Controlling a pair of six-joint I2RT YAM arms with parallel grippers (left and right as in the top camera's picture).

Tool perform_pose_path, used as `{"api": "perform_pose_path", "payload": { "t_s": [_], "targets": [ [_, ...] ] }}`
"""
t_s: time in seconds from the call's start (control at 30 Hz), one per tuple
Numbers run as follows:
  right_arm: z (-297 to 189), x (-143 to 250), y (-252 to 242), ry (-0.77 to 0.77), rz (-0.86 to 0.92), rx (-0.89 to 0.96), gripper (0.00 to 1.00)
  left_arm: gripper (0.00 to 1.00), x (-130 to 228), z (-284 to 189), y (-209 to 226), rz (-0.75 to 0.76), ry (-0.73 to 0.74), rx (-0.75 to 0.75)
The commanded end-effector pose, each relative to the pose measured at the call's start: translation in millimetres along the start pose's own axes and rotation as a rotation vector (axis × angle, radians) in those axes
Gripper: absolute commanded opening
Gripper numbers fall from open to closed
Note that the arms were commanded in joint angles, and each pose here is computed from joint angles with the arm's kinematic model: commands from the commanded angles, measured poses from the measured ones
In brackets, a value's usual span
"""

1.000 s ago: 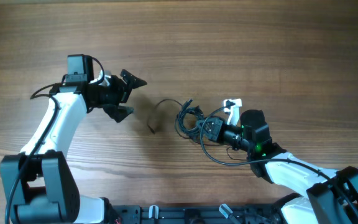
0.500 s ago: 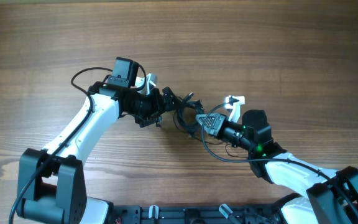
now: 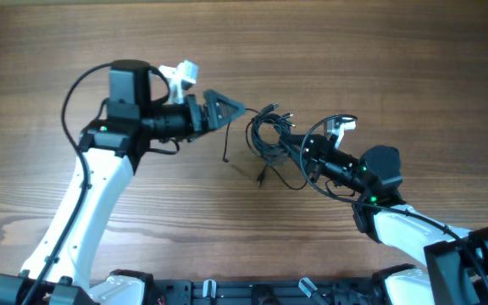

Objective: Untangle cables

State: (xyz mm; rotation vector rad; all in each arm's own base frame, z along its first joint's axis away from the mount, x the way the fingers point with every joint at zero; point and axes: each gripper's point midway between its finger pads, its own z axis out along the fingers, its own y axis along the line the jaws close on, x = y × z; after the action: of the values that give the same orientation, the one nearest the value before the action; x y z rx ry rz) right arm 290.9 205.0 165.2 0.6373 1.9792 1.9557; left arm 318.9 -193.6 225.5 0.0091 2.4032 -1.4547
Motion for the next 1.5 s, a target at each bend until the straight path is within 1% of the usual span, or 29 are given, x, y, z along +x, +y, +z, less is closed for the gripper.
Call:
{"api": "perform_pose_path", "payload": {
  "t_s": [0.0,0.1,0.13,0.2,0.27,0.33,0.37,0.4,0.43,0.47,0.5,0.53,0.57,0.6,0.63,0.7,0.73,0.77,0.87,0.9,0.97,1.03,1.13,1.17,1.27,1.33,1.37,1.4,1.47],
  "targets": [
    [0,-1,5,0.001,0.028,-0.012,0.07,0.84,21,21,-6,0.034,0.064,-0.043],
    [1,1,5,0.006,0.031,-0.012,0.07,0.82,29,35,6,-0.008,0.049,-0.164],
    [3,4,5,0.015,0.031,-0.011,0.07,0.80,29,39,12,-0.028,0.022,-0.223],
    [5,9,5,0.030,0.050,-0.010,0.07,0.76,30,42,14,-0.013,0.008,-0.259],
    [8,14,5,0.043,0.066,-0.012,0.07,0.67,32,47,16,-0.001,0.008,-0.284],
    [11,22,5,0.066,0.099,-0.008,0.07,0.39,33,50,21,0.001,0.007,-0.306],
    [13,29,5,0.090,0.099,-0.007,0.09,0.22,32,50,24,-0.001,0.001,-0.322],
    [14,33,4,0.103,0.099,-0.004,0.15,0.05,28,49,28,-0.004,-0.015,-0.341],
    [15,37,4,0.114,0.099,-0.002,0.25,0.04,23,46,33,-0.035,-0.045,-0.362],
    [16,37,2,0.111,0.102,0.004,0.43,0.04,15,42,36,-0.090,-0.084,-0.369],
    [17,35,-1,0.098,0.108,0.013,0.51,0.04,9,39,38,-0.137,-0.111,-0.365],
    [17,31,-7,0.072,0.123,0.035,0.66,0.04,0,32,42,-0.230,-0.156,-0.361],
    [17,26,-15,0.041,0.122,0.062,0.76,0.04,-8,25,49,-0.336,-0.198,-0.361],
    [16,20,-26,0.008,0.097,0.100,0.89,0.04,-14,16,57,-0.450,-0.237,-0.365],
    [16,19,-30,-0.002,0.094,0.116,0.97,0.04,-16,6,68,-0.593,-0.272,-0.378],
    [15,19,-34,-0.002,0.100,0.130,1.00,0.04,-11,-9,85,-0.817,-0.312,-0.406],
    [17,21,-31,0.007,0.062,0.118,1.00,0.04,-7,-16,94,-0.962,-0.336,-0.422],
    [18,23,-28,0.016,0.006,0.107,1.00,0.04,-3,-18,97,-1.032,-0.345,-0.428],
    [22,32,-21,0.054,-0.247,0.076,1.00,0.12,1,-20,99,-1.111,-0.355,-0.434],
    [24,40,-22,0.079,-0.371,0.074,1.00,0.14,2,-20,99,-1.123,-0.355,-0.436],
    [27,48,-25,0.110,-0.475,0.072,1.00,0.15,2,-20,99,-1.124,-0.354,-0.438],
    [28,55,-25,0.128,-0.484,0.068,1.00,0.12,2,-20,99,-1.124,-0.354,-0.439],
    [30,50,-24,0.093,-0.449,0.074,0.99,0.07,7,-20,101,-1.134,-0.346,-0.453],
    [30,47,-23,0.078,-0.467,0.074,0.99,0.04,7,-20,101,-1.113,-0.340,-0.456],
    [30,41,-24,0.046,-0.544,0.083,0.99,0.04,7,-20,101,-1.000,-0.309,-0.470],
    [30,37,-23,0.019,-0.489,0.088,0.98,0.04,8,-19,100,-0.894,-0.277,-0.481],
    [30,34,-24,0.004,-0.437,0.094,0.93,0.04,9,-17,98,-0.787,-0.243,-0.491],
    [30,33,-24,-0.007,-0.359,0.095,0.89,0.04,11,-13,96,-0.658,-0.203,-0.498],
    [30,33,-25,-0.007,-0.333,0.096,0.88,0.04,15,-4,88,-0.357,-0.108,-0.504]
  ]
}}
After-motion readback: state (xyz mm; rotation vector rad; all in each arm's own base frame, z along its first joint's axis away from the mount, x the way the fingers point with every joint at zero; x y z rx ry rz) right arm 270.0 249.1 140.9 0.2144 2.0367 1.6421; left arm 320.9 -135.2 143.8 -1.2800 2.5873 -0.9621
